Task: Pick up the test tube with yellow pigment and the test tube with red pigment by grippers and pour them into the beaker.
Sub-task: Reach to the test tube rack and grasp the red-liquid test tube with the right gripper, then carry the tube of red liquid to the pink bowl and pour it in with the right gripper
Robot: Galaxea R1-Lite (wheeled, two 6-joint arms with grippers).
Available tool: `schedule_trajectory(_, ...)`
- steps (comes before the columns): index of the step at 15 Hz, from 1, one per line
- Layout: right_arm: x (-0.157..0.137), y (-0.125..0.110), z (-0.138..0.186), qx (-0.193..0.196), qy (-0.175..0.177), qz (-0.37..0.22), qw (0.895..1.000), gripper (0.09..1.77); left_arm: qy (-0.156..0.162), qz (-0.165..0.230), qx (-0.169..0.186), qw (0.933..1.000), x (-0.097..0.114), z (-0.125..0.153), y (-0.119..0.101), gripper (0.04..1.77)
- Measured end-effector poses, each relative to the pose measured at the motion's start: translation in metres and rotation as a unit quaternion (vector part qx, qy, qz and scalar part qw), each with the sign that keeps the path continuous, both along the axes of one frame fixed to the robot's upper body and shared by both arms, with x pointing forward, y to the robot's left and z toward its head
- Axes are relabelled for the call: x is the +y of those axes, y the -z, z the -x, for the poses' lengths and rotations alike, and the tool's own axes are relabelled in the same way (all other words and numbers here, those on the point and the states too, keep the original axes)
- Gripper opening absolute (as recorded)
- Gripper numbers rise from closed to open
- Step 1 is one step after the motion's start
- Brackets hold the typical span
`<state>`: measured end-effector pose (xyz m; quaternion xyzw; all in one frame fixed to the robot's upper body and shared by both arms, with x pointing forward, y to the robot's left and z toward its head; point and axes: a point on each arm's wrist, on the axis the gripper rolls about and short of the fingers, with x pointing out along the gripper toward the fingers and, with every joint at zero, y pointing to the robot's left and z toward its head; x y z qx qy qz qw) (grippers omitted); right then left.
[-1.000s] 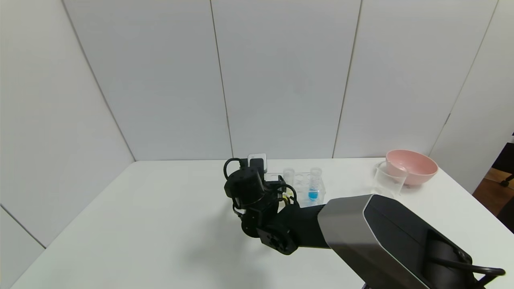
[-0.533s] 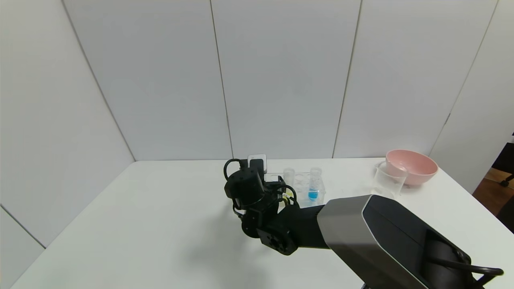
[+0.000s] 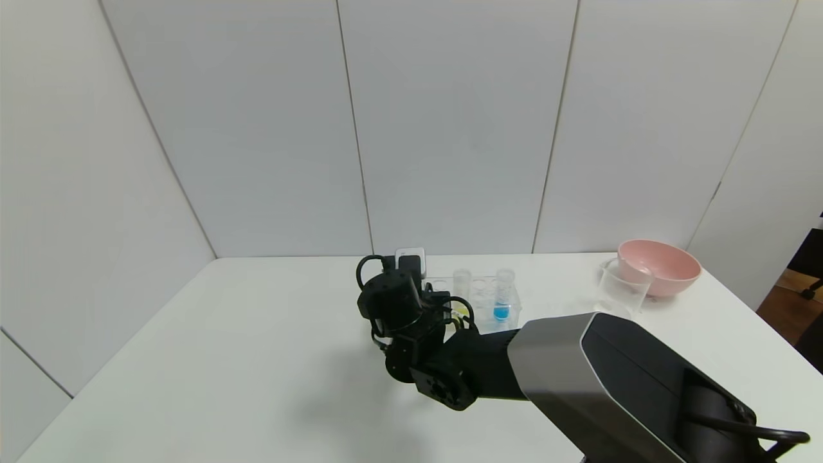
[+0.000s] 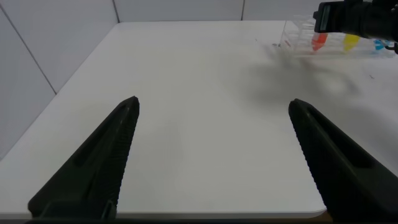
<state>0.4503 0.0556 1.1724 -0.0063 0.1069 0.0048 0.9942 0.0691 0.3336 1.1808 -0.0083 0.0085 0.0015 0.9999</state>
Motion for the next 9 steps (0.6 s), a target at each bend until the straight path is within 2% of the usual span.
schedule_trajectory(6, -0.001, -0.0009, -0.0002, 0.0, 0.0, 0.0, 1.0, 0.51, 0.0, 0.0, 0.0, 1.0, 0.0, 0.0, 0.0, 1.72)
schedule_trajectory(9, -0.0022, -0.0092, 0.0009, -0.004, 0.0, -0.001, 1.0, 0.51, 0.0, 0.0, 0.0, 1.0, 0.0, 0.0, 0.0, 1.72)
